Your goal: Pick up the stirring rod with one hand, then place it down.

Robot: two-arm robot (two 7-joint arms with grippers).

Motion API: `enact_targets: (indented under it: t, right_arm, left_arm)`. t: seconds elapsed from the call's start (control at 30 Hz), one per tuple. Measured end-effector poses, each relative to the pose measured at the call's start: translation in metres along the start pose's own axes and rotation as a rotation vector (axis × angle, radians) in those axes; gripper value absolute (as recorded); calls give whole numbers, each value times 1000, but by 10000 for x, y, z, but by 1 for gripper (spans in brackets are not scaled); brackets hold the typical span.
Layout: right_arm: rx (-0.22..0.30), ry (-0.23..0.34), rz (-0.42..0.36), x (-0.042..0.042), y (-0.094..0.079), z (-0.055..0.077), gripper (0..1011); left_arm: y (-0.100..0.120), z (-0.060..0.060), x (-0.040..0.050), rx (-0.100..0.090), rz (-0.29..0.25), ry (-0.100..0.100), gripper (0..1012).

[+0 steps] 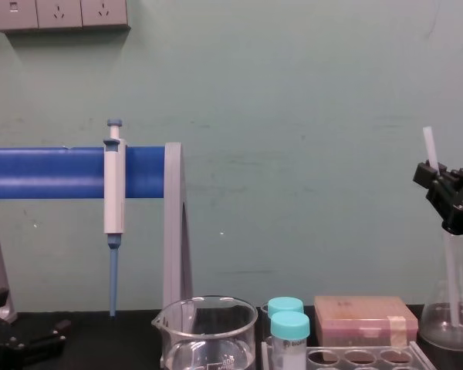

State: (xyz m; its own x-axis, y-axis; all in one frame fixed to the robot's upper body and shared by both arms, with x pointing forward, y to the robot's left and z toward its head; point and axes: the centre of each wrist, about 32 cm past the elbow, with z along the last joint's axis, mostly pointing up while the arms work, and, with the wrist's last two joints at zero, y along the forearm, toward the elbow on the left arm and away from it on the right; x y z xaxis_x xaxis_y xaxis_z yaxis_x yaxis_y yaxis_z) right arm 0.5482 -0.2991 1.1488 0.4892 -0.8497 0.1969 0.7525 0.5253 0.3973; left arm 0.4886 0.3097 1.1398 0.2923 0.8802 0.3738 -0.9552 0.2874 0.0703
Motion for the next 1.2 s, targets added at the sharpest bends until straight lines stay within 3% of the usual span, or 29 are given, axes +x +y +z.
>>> enact_targets:
  t: [1.2]
  right_arm:
    - [1,-1,0,-2,3,1,72]
  left_arm:
    - [0,0,0,0,0,0,1000]
